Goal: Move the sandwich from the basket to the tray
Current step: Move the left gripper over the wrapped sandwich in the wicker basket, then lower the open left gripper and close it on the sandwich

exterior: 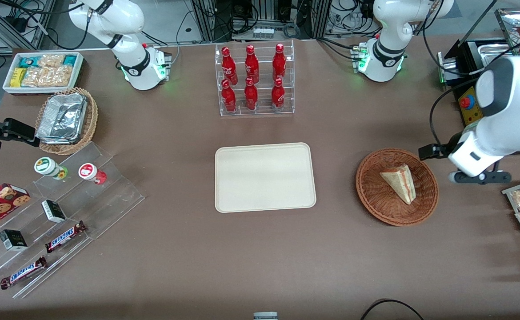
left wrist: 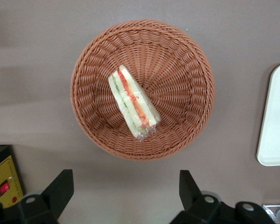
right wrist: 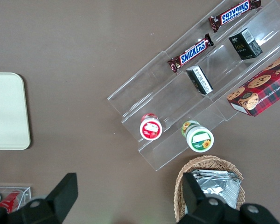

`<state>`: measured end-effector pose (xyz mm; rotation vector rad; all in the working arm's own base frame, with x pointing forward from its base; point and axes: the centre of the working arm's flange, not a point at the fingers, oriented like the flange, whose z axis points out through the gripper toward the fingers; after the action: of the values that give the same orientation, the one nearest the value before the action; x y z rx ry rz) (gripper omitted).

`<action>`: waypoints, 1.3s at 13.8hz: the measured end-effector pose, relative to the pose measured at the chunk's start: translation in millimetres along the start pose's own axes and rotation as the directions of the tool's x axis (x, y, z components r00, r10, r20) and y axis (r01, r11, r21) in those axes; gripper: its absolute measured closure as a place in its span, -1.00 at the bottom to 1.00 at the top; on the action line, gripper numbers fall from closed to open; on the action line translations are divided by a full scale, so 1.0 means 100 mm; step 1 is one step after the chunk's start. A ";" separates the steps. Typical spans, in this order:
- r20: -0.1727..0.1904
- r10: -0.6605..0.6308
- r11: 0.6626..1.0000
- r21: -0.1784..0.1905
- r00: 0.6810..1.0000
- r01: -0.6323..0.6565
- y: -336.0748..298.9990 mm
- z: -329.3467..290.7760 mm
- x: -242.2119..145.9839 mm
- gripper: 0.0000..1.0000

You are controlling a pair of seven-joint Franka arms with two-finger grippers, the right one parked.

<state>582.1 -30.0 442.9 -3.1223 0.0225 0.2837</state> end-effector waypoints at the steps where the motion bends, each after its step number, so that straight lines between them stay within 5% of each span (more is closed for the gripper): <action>1: -0.004 0.001 1.000 -0.001 1.000 -0.001 0.00 0.10 0.04 -1.00; 7: -0.017 -0.006 1.000 -0.004 1.000 0.006 0.01 0.58 0.08 -1.00; 11: -0.029 -0.123 0.992 -0.008 0.992 0.123 0.02 0.89 0.01 -1.00; 18: -0.090 -0.406 0.914 -0.047 0.909 0.404 0.07 1.11 -0.10 -1.00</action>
<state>551.8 -36.3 335.2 -3.0599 -0.6267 0.1220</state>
